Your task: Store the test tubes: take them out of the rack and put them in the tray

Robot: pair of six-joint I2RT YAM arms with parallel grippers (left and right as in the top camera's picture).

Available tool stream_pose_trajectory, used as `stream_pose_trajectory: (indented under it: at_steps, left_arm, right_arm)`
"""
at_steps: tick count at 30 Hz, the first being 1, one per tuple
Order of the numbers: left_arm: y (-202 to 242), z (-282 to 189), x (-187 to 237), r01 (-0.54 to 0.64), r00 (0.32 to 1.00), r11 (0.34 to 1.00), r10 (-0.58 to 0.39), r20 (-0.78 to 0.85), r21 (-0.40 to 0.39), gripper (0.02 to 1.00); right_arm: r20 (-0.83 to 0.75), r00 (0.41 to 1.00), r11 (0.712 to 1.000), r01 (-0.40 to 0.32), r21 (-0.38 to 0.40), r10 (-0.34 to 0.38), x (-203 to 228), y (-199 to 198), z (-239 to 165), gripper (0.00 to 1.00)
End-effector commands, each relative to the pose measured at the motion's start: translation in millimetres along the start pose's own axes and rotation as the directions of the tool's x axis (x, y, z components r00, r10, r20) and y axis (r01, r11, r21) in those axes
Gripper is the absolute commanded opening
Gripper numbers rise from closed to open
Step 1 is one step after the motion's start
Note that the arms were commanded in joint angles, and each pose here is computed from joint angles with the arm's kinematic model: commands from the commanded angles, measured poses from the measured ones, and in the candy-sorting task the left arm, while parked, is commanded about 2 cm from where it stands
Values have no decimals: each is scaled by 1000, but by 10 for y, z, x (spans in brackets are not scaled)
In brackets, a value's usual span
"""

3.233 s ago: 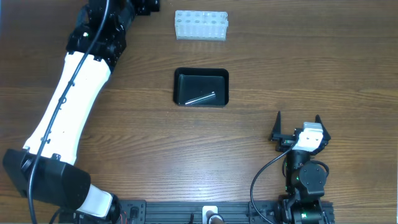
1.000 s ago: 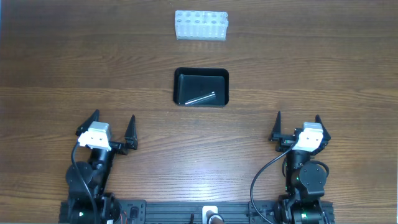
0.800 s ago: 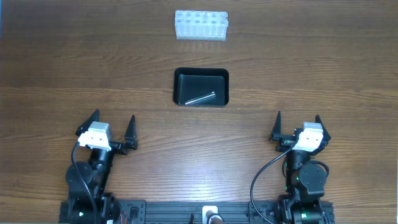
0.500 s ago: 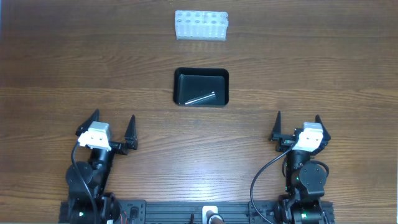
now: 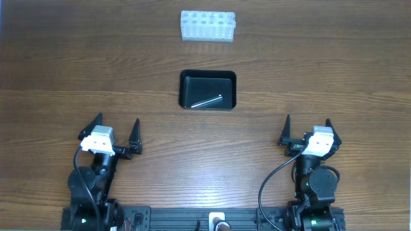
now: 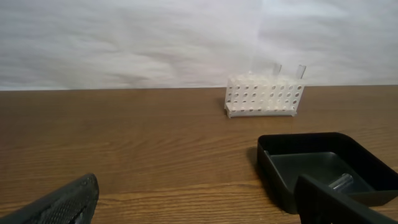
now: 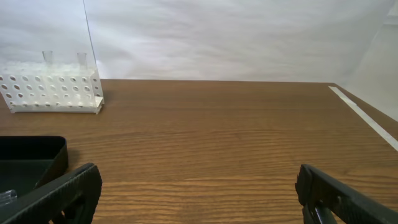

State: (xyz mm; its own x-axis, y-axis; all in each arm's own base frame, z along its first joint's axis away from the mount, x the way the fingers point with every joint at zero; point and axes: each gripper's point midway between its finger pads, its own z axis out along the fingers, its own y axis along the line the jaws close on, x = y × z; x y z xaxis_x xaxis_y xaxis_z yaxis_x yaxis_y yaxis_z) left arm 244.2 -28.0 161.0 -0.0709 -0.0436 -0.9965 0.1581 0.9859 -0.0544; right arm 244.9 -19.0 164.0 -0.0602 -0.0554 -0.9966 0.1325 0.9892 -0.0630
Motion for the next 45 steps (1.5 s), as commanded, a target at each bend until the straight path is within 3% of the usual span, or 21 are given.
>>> stream_pose_trajectory:
  at_steps: [1,15,20,26,32,37,45]
  left_arm:
    - [-6,-2,1,-15,1000,1000,15,6,6,1000]
    - [-6,-2,1,-15,1000,1000,15,6,6,1000]
    - [-6,-3,1,-15,1000,1000,15,6,6,998]
    - [-6,-3,1,-15,1000,1000,15,6,6,1000]
    - [-6,-3,1,-15,1000,1000,15,6,6,1000]
    - [-6,-2,1,-15,1000,1000,15,6,6,1000]
    - [-6,-3,1,-15,1000,1000,15,6,6,1000]
  right_arm:
    - [-2,1000,1000,-3,19,3,25,-36,1,993]
    - [39,999,1000,-12,12,12,-79,-26,2,991]
    - [91,989,993,-117,1,116,-220,-18,39,991]
    - [84,988,988,-117,-104,126,-387,188,207,993]
    - [-28,989,970,-149,-192,147,-564,419,582,991]
    - [-162,978,923,-177,-341,128,-633,851,1036,991]
    - [-353,936,854,-184,-487,1,-513,1864,1577,991]
